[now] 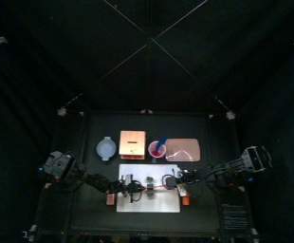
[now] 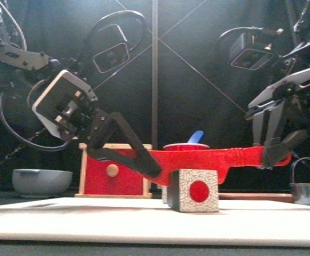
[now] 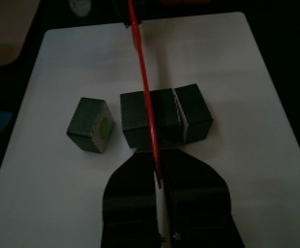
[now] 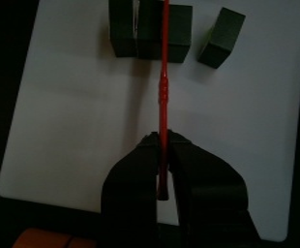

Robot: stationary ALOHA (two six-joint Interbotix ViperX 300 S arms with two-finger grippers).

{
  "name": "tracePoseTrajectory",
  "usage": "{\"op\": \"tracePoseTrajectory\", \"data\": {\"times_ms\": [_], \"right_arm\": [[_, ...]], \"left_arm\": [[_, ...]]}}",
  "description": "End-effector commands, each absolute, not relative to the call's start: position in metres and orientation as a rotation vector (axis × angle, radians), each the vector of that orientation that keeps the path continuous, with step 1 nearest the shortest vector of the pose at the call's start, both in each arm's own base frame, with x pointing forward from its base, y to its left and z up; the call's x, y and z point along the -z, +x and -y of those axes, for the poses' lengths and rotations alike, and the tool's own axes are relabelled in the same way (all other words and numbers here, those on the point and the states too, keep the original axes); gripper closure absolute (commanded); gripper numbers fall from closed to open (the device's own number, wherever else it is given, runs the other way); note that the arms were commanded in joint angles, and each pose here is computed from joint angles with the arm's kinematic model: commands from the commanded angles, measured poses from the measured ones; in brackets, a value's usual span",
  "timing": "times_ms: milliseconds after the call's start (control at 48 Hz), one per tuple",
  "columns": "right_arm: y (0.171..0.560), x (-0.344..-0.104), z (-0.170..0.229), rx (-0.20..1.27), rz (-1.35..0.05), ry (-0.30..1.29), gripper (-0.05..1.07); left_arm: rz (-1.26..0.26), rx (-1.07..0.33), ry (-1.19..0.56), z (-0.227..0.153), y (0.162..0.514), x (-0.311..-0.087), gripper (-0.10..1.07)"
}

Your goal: Cut sushi

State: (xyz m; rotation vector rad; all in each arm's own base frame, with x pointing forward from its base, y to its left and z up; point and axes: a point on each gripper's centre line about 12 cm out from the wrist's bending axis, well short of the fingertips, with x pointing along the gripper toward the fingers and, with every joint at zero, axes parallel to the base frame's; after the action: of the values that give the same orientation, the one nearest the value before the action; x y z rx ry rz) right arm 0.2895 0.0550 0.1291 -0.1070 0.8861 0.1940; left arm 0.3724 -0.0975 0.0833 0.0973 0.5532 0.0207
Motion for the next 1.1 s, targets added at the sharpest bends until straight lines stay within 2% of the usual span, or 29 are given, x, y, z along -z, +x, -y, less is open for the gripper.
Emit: {"op": "tracePoseTrajectory", "data": {"times_ms": [0, 208, 396, 771, 917, 1083], "right_arm": [[0.29, -0.126, -0.058, -0.199, -0.9, -0.102, 0.93], [0.291, -0.114, -0.056, -0.194, -0.938, -0.109, 0.93], [0.291, -0.118, -0.057, -0.199, -0.929, -0.108, 0.93], [0.287, -0.156, -0.056, -0.212, -0.845, -0.128, 0.93], [0.283, -0.163, -0.06, -0.225, -0.828, -0.125, 0.93], [0.281, -0.16, -0.07, -0.256, -0.837, -0.134, 0.93]], "left_arm": [[-0.579, -0.01, 0.103, 0.098, 0.367, -0.079, 0.73], [-0.623, -0.005, 0.101, 0.095, 0.364, -0.072, 0.74], [-0.636, 0.002, 0.096, 0.095, 0.364, -0.072, 0.74], [-0.473, 0.022, 0.082, 0.098, 0.373, -0.126, 0.73], [-0.458, 0.06, 0.095, 0.112, 0.374, -0.129, 0.73], [-0.474, 0.091, 0.109, 0.126, 0.374, -0.119, 0.73]]}}
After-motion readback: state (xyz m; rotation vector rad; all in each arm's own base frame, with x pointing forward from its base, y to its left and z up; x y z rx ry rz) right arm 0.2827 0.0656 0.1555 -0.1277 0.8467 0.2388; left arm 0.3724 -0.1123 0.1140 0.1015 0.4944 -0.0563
